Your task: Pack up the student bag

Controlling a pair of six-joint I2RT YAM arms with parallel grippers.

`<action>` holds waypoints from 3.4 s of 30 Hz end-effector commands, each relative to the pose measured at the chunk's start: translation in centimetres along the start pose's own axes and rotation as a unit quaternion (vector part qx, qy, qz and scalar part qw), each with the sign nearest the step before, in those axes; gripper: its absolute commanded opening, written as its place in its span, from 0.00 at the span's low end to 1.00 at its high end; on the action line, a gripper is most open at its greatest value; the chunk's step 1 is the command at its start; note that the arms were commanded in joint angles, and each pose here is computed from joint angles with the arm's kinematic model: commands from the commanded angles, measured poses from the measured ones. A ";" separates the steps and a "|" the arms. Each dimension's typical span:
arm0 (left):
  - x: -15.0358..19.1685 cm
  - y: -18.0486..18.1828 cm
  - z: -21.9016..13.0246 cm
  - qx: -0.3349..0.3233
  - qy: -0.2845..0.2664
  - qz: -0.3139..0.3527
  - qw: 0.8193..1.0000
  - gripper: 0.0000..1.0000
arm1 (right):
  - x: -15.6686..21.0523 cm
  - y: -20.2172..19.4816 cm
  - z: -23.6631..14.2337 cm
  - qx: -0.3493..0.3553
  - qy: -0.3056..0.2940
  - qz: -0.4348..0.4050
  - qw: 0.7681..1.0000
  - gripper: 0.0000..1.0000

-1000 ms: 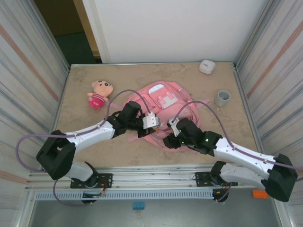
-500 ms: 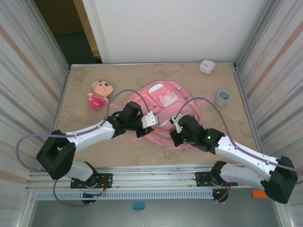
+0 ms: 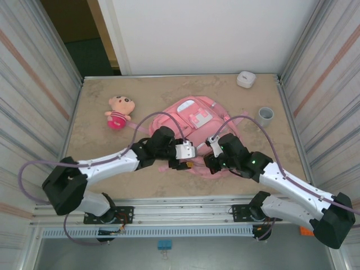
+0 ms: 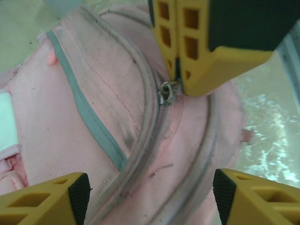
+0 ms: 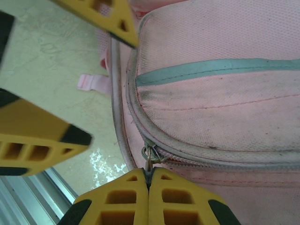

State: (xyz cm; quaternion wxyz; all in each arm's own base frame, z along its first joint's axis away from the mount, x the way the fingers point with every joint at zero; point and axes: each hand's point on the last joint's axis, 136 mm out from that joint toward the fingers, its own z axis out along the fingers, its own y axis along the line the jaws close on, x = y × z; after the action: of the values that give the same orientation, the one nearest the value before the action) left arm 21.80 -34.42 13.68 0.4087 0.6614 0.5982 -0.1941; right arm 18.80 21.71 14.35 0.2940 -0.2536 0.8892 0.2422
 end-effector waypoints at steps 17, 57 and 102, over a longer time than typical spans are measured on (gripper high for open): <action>-2.9 1.1 1.3 0.018 -0.061 0.028 0.998 0.00 | 0.0 -2.0 1.1 0.036 -0.005 0.005 0.999 0.13; -2.2 0.4 -2.0 0.035 -0.032 -0.055 0.997 0.64 | -2.2 5.4 -0.7 -0.123 -0.014 -0.005 0.992 0.00; 0.9 1.2 -8.8 -0.027 0.041 -0.043 0.998 0.60 | -1.8 0.7 -0.3 -0.093 0.007 0.109 0.990 0.00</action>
State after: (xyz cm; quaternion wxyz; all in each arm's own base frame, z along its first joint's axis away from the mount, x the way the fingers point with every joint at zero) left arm 22.69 -24.75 15.71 0.3652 0.6346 0.6709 -0.1174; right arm 19.51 22.05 15.22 0.2342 -0.1865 0.8913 0.3406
